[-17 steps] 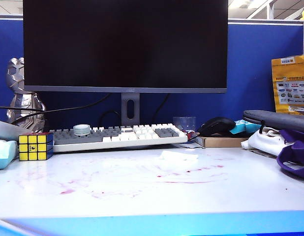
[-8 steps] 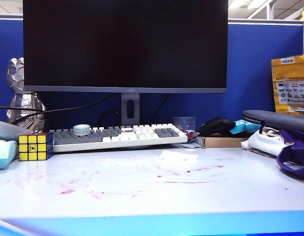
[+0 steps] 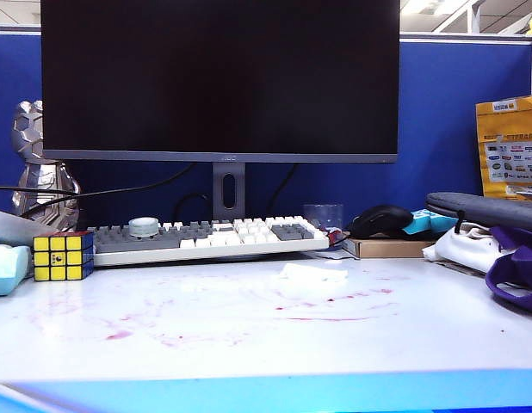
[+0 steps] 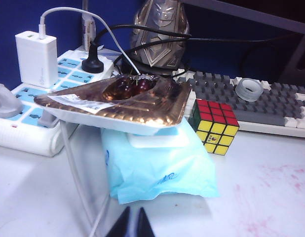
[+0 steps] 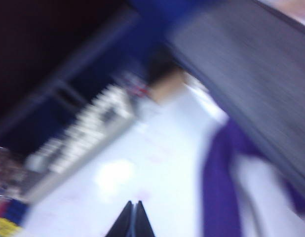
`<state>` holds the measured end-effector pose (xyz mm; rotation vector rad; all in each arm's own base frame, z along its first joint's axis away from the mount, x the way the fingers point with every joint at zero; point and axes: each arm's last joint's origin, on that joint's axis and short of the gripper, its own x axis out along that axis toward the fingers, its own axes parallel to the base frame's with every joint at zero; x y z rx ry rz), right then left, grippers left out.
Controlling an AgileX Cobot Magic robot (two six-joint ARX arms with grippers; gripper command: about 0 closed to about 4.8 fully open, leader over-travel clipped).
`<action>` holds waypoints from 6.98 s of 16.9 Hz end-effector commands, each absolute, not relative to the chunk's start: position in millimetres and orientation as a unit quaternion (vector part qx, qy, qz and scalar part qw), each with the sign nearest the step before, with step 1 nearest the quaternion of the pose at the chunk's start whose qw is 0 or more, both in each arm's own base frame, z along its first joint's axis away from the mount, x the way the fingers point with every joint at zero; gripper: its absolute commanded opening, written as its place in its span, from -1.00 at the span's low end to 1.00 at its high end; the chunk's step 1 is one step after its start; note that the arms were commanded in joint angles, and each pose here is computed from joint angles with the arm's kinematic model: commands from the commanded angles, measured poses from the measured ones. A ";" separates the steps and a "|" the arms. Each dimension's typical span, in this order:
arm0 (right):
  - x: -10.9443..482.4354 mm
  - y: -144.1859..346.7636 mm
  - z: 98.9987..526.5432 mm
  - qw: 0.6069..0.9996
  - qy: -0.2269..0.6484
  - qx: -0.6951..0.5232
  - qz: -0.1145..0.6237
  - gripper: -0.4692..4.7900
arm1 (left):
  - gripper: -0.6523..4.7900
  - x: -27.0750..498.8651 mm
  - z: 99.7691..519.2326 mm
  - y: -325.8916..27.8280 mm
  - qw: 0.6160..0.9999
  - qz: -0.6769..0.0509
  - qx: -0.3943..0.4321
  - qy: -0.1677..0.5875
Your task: Use the wet wipes on the table to wipe the cherry juice off the table, then put the wipes back on the table.
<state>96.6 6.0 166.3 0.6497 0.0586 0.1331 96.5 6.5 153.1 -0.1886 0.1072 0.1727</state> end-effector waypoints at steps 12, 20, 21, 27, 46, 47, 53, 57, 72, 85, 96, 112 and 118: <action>227.5 53.9 413.4 0.932 0.112 0.131 0.320 -0.83 | -0.66 96.5 153.7 6.3 0.991 0.083 -0.092 0.050; 365.0 166.0 285.5 0.887 0.363 -0.040 0.284 -0.83 | -0.66 96.5 153.7 6.3 0.991 0.083 -0.092 0.050; 374.1 169.5 272.8 0.884 0.377 -0.044 0.274 -0.83 | -0.66 96.5 153.7 6.3 0.991 0.084 -0.092 0.050; 421.1 187.3 224.1 0.856 0.448 -0.097 0.240 -0.82 | -0.66 96.5 153.7 6.3 0.991 0.083 -0.092 0.050; 430.0 192.2 162.4 0.816 0.518 -0.171 0.189 -0.33 | -0.66 96.5 153.7 6.3 0.991 0.084 -0.092 0.050; 430.0 193.0 161.4 0.816 0.519 -0.178 0.184 -0.47 | -0.66 96.5 153.7 6.3 0.991 0.083 -0.092 0.050; 446.7 168.1 163.4 0.835 0.495 -0.231 0.063 -0.83 | -0.66 96.5 153.7 6.3 0.991 0.084 -0.092 0.050; 455.4 126.7 161.2 0.822 0.528 -0.214 0.008 -0.83 | -0.66 96.5 153.7 6.3 0.991 0.084 -0.092 0.050; 424.0 115.2 153.3 0.717 0.667 -0.204 0.010 -0.83 | -0.66 96.5 153.7 6.3 0.991 0.083 -0.092 0.050; 483.0 148.8 150.3 0.838 0.519 -0.080 0.146 -0.83 | -0.66 96.5 153.7 6.3 0.991 0.084 -0.092 0.050; 447.7 240.5 152.4 0.820 0.494 -0.220 0.187 -0.83 | -0.66 96.5 153.8 6.3 0.991 0.083 -0.092 0.049; 474.6 200.1 155.7 0.841 0.478 -0.144 0.210 -0.83 | -0.66 96.5 153.7 6.3 0.991 0.083 -0.092 0.050; 492.5 129.3 154.2 0.853 0.503 -0.139 -0.015 -0.83 | -0.66 96.5 153.7 6.3 0.991 0.084 -0.092 0.050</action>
